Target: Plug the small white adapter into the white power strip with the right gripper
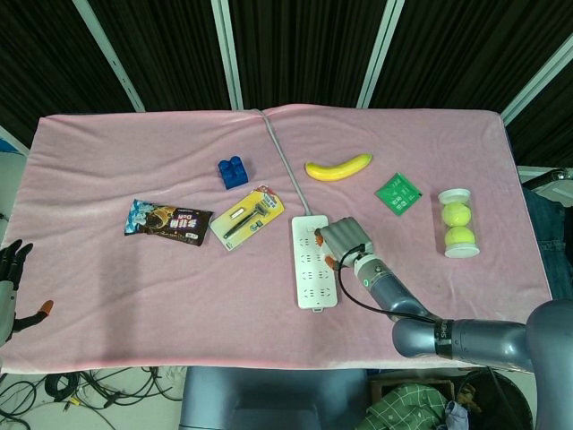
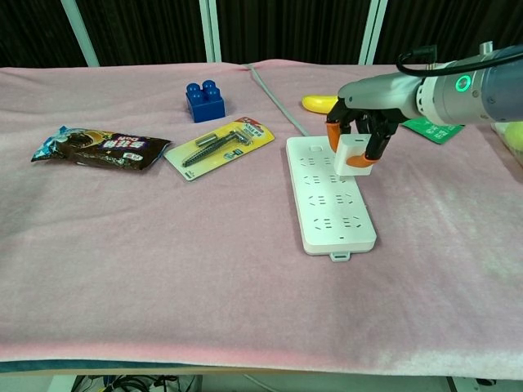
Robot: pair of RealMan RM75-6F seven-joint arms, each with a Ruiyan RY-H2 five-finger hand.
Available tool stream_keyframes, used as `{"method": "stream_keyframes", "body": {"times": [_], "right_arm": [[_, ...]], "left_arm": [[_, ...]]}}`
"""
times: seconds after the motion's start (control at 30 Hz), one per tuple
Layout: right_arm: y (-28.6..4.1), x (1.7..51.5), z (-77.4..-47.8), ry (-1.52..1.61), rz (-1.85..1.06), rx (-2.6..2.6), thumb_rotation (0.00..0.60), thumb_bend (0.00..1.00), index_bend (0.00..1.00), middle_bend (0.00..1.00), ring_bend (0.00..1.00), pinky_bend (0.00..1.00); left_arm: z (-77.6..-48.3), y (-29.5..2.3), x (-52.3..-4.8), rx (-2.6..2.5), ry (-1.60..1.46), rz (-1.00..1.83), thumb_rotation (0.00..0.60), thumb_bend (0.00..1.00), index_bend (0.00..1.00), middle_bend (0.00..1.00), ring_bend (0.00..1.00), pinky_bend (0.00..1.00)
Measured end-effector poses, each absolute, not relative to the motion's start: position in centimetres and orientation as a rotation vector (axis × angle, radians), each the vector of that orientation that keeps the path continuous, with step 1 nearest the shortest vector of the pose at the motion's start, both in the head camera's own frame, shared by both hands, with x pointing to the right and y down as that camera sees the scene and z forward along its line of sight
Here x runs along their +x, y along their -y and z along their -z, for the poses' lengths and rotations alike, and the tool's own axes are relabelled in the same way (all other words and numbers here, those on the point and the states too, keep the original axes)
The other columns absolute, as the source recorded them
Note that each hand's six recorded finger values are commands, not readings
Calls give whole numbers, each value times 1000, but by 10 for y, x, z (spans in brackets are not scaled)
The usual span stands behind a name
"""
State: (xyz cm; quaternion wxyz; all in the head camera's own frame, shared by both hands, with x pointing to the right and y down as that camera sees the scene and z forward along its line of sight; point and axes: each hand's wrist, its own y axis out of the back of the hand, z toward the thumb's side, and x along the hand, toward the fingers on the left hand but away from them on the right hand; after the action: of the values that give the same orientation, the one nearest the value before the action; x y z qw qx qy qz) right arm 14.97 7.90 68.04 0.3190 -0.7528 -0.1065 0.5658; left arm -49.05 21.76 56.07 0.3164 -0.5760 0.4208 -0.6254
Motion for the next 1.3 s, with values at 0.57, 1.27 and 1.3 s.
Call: {"method": "stream_keyframes", "body": {"times": [0.57,1.27,1.3], "right_arm": [[-82,149,-683,286,-1483,-2007,600,417,561,569,546,387],[-84,147,-686,277,-1480,-2001,600,429,565,573,548,390],[-84,147,-686,275,-1480,-1999,600,428,566,573,548,390]], "left_arm": [[-561,-217,-490,-1514,-1105,1647,600,235,9,0,0,0],[-561,-217,-491,-1512,-1103,1651,600,236,9,0,0,0],[-561,-217,-491,-1512,-1103,1651,600,236,9,0,0,0]]}}
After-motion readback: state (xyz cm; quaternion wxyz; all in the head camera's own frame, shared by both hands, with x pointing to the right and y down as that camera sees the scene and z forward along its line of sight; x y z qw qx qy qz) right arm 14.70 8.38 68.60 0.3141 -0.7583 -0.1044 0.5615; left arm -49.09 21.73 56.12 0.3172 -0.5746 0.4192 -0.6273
